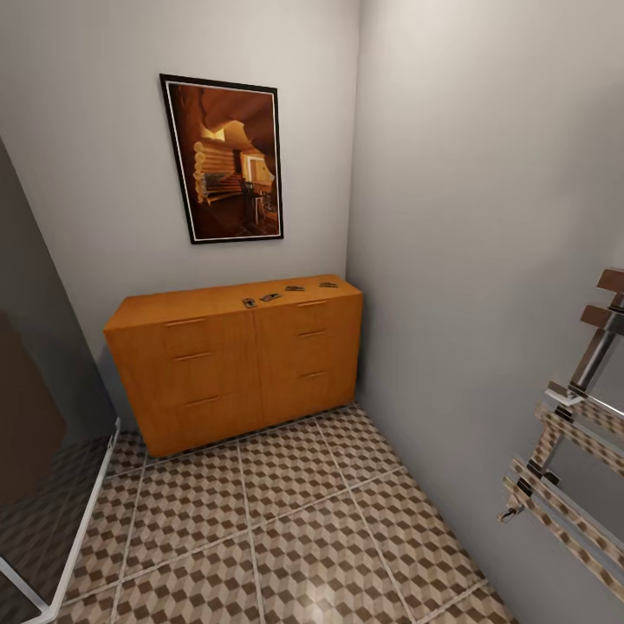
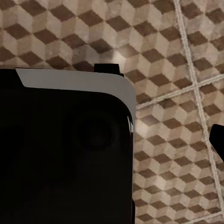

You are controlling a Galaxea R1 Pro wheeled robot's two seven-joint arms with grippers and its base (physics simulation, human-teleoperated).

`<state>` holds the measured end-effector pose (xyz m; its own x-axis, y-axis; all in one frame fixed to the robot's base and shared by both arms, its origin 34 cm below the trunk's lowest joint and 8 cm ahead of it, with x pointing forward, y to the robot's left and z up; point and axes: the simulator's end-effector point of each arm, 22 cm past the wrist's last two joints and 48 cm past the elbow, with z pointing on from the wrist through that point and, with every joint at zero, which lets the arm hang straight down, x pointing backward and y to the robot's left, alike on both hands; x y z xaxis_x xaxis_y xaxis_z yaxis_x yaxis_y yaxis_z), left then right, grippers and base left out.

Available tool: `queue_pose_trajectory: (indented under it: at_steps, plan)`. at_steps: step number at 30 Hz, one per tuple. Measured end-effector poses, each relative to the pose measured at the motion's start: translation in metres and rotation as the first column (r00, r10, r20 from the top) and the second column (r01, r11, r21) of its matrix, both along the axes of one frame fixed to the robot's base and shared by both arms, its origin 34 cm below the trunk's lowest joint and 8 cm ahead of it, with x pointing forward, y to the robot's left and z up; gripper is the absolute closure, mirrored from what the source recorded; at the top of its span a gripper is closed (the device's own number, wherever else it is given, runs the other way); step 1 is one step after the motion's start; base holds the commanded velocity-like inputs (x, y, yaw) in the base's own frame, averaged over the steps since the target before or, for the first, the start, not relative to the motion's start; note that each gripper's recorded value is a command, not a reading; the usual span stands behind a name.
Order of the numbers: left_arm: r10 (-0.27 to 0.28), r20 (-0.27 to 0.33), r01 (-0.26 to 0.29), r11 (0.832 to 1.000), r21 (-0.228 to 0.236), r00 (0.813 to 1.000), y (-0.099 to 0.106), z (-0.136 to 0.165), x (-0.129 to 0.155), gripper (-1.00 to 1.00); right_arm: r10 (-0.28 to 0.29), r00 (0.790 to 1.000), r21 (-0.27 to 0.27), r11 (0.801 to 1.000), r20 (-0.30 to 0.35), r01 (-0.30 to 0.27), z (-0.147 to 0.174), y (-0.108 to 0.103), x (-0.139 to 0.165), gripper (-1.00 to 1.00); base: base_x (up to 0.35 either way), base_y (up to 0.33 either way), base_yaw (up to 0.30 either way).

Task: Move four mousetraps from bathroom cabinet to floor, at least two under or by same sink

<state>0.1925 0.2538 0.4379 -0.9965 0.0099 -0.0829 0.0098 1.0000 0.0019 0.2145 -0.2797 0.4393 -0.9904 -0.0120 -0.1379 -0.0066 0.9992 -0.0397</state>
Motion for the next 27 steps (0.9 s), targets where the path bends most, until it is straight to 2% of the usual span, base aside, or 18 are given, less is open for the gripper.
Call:
queue_pose_trajectory:
  at_steps: [12, 27]
  plan:
    - [-0.001, 0.0, 0.001, 1.0, 0.0, 1.0, 0.0006, 0.0, 0.0, -1.0, 0.001, 1.0, 0.0, 1.0, 0.0, -0.001, 0.0, 0.0003, 0.0, -1.0, 0.025, 0.0, 0.0]
    - [-0.002, 0.0, 0.002, 1.0, 0.0, 1.0, 0.0009, 0.0002, -0.0001, -1.0, 0.001, 1.0, 0.0, 1.0, 0.001, -0.001, 0.0002, 0.0003, -0.0001, -1.0, 0.28, 0.0, 0.0]
